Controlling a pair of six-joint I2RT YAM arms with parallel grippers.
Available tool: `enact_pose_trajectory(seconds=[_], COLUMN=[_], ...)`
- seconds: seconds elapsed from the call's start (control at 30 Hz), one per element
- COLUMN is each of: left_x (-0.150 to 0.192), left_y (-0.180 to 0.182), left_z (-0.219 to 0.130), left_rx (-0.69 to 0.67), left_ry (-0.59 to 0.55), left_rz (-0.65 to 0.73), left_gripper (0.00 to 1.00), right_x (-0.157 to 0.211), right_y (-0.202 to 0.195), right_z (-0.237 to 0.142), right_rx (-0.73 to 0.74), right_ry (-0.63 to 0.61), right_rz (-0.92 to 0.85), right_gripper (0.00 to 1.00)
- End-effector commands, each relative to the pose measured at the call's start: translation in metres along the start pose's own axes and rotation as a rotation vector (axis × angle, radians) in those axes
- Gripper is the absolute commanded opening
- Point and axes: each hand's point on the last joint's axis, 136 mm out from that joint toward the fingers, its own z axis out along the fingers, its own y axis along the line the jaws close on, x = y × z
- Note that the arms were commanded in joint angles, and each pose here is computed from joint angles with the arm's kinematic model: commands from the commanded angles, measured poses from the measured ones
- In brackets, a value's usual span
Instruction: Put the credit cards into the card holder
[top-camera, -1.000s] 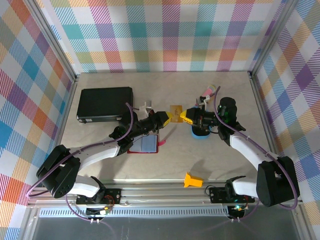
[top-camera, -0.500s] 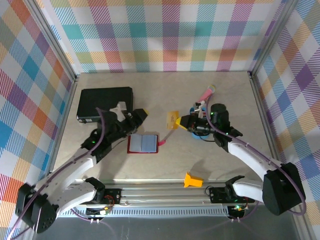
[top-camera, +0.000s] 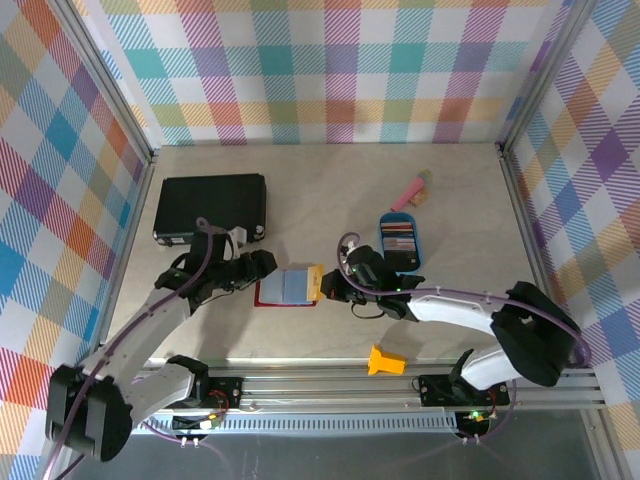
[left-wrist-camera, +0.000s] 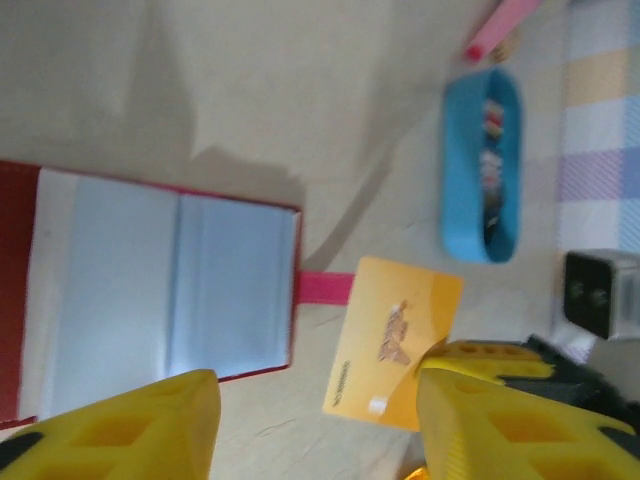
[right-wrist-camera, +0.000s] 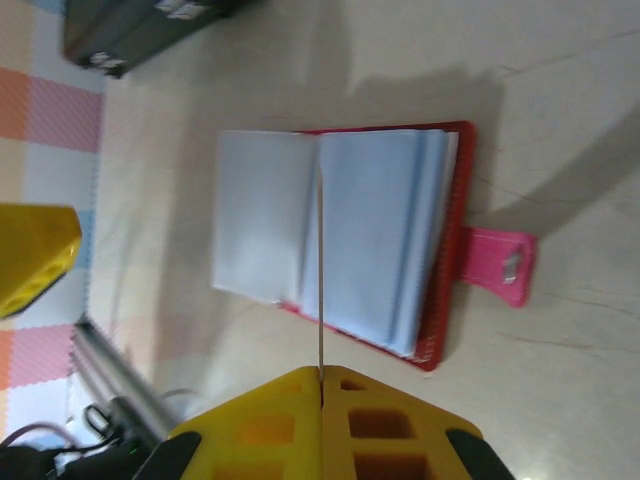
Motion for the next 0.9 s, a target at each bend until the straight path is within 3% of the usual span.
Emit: enact_pose_trajectory(seconds=[0.0,0.4,0.67,0.87], left_x=[-0.003,-0.006,-0.007,0.002], left_y=[0.0,0.047,0.069,0.079], left_z=[0.013,0.042,0.039,0.052], left_rx=[0.052,-0.113,-0.222,-0.232], left_ry=[0.016,0.014,-0.003,0.059], left_rz=[0.055,0.082,0.127,0.133], left_gripper=[0.4,0.32,0.29,0.3], right_x=[-0.022,-0.021,-0.019,-0.012], right_y=[0.016,0.04,0.039,0.04], right_z=[0.003,0.031,0.048,0.057], right_rx=[-0.024,-0.162,-0.149,-0.152], right_ry=[-0.081,-0.037,-0.026,-0.006], right_rz=[0.002,-0.03,-0.009,-0.011], right_gripper=[0.0,0.0,0.0,0.0])
